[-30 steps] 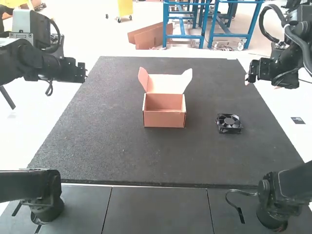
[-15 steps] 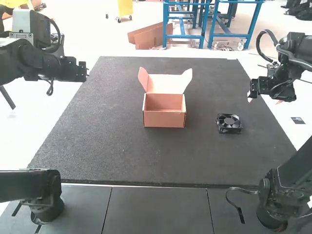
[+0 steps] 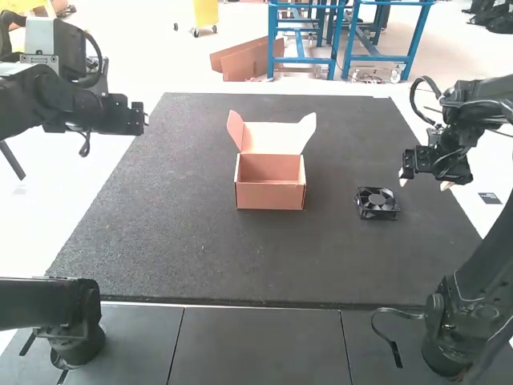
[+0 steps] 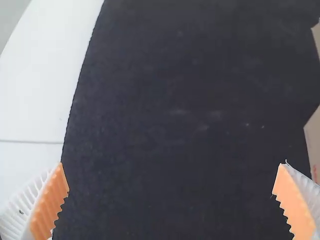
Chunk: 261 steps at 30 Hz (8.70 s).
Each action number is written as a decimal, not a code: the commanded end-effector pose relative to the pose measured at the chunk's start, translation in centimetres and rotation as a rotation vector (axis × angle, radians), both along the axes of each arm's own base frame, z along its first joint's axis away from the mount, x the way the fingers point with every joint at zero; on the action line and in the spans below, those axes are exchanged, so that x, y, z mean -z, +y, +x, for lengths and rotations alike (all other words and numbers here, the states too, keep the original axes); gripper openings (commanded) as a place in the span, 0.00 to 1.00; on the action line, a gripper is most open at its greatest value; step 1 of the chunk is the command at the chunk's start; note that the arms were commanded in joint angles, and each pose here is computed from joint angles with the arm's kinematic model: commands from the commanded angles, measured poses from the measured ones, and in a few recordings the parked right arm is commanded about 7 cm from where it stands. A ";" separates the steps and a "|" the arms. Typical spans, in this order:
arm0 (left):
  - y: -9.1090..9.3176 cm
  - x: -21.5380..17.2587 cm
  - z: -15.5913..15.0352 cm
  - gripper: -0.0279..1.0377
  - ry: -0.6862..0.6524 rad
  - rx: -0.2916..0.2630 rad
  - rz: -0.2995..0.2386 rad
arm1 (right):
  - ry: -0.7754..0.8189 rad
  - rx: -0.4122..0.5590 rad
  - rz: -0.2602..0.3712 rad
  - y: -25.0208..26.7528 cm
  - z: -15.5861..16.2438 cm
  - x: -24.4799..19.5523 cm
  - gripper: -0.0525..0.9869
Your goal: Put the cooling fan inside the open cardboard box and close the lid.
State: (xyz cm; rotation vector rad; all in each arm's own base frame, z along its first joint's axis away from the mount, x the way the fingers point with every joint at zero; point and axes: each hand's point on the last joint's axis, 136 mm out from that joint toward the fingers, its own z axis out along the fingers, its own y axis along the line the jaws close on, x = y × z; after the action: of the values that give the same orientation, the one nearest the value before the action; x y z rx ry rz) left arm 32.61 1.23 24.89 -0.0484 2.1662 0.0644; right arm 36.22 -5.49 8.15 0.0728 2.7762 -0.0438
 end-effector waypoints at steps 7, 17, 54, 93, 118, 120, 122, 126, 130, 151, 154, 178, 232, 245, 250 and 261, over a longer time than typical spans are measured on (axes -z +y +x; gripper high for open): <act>0.1 -1.5 0.4 0.94 -0.034 -0.008 -0.013 | 0.036 -0.010 -0.014 -0.2 0.7 2.3 0.92; 0.1 -1.5 0.4 0.94 -0.031 -0.009 -0.015 | 0.062 -0.002 -0.003 -0.2 1.3 3.9 0.92; 0.1 -1.5 0.4 0.94 -0.031 -0.023 -0.033 | 0.098 -0.027 0.034 1.5 3.7 6.1 0.92; 0.1 -1.7 0.3 0.94 -0.028 -0.023 -0.033 | 0.246 -0.006 -0.001 0.9 0.8 9.9 0.79; -0.1 -1.4 0.2 0.94 -0.022 -0.017 -0.033 | 0.209 -0.002 0.144 3.5 2.4 10.5 0.03; -0.1 -1.3 0.2 0.94 -0.020 -0.017 -0.033 | 0.168 -0.008 0.155 3.7 3.1 9.1 0.03; -0.1 -1.2 0.2 0.94 -0.019 -0.016 -0.032 | 0.124 -0.012 0.163 3.9 3.7 7.5 0.03; -0.1 -0.7 0.2 0.94 -0.011 -0.014 -0.029 | 0.052 0.017 0.173 3.9 4.3 4.3 0.04; -0.1 -0.2 0.1 0.94 0.000 -0.013 -0.027 | 0.022 0.013 0.198 4.5 3.5 1.5 0.04; -0.2 2.2 -0.4 0.94 0.038 0.005 -0.014 | -0.140 0.104 0.357 13.5 -1.7 -11.8 0.04; -0.3 2.1 -0.5 0.94 0.037 0.009 -0.017 | -0.130 0.065 0.384 16.2 -2.3 -12.7 0.04; -0.5 2.6 -1.2 0.94 0.041 0.013 -0.029 | -0.032 -0.130 0.395 28.4 -2.5 -10.9 0.05; -0.5 1.3 -1.0 0.94 0.018 0.000 -0.048 | 0.030 -0.130 0.158 31.9 6.5 0.0 0.11; -0.5 1.1 -0.7 0.94 0.005 -0.003 -0.055 | -0.010 -0.142 0.299 32.9 8.8 -4.9 0.84; -0.8 1.3 -0.2 0.94 0.010 0.008 -0.055 | -0.122 -0.189 0.374 32.7 9.9 -10.0 0.92; -4.7 1.7 3.4 0.94 0.032 0.113 -0.055 | -0.247 -0.316 0.160 25.6 8.6 -13.7 0.92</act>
State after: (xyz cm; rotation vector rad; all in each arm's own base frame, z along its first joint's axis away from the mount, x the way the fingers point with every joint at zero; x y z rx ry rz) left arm 34.84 -2.35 21.55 0.0258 2.2368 -0.0265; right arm 44.61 22.96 19.98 -0.2547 2.5776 0.3462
